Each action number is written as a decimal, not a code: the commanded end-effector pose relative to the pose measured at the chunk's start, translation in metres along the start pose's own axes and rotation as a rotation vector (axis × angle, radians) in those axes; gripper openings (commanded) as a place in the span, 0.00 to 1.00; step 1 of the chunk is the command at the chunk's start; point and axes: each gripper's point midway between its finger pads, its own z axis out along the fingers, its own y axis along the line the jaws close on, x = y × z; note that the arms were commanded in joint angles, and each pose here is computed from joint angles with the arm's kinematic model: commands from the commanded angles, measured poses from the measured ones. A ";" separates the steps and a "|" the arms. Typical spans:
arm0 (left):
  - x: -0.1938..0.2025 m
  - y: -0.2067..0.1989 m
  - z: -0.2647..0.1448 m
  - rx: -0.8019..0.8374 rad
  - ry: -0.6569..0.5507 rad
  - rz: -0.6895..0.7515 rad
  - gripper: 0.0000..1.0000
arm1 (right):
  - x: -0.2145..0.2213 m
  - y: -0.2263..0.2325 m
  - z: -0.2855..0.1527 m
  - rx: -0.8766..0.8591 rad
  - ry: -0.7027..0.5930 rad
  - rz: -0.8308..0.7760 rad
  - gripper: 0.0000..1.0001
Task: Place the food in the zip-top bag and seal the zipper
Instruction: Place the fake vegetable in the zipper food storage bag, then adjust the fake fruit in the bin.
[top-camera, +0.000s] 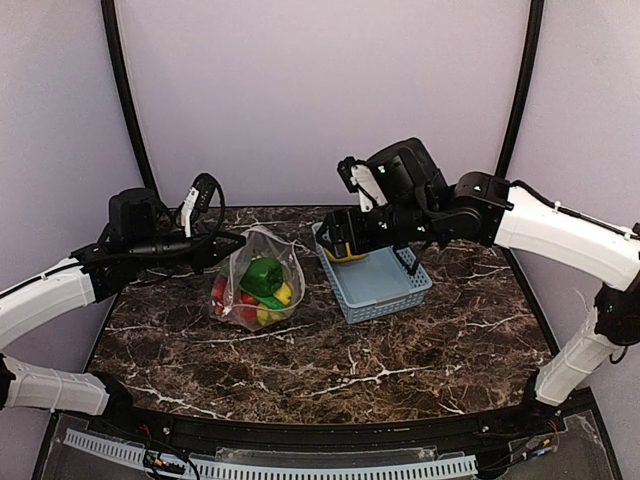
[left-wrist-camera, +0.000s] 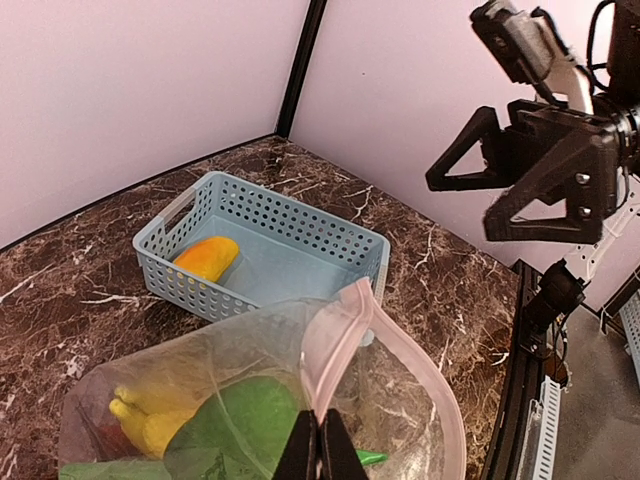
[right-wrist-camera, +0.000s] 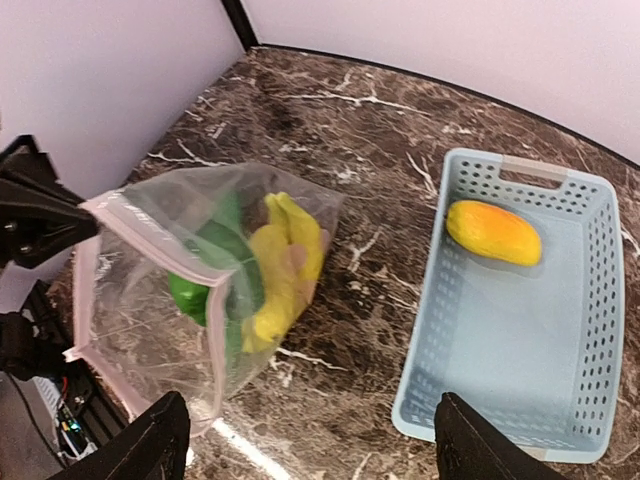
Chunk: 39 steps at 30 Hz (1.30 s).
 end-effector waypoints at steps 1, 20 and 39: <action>0.007 0.002 -0.001 -0.007 0.011 0.004 0.01 | 0.029 -0.046 0.023 0.107 0.138 0.021 0.82; 0.011 0.008 0.001 -0.029 0.028 0.012 0.01 | 0.043 -0.175 0.118 0.133 0.258 0.132 0.81; 0.018 0.020 0.017 -0.042 0.084 0.012 0.01 | 0.024 -0.232 0.217 -0.022 0.229 0.123 0.74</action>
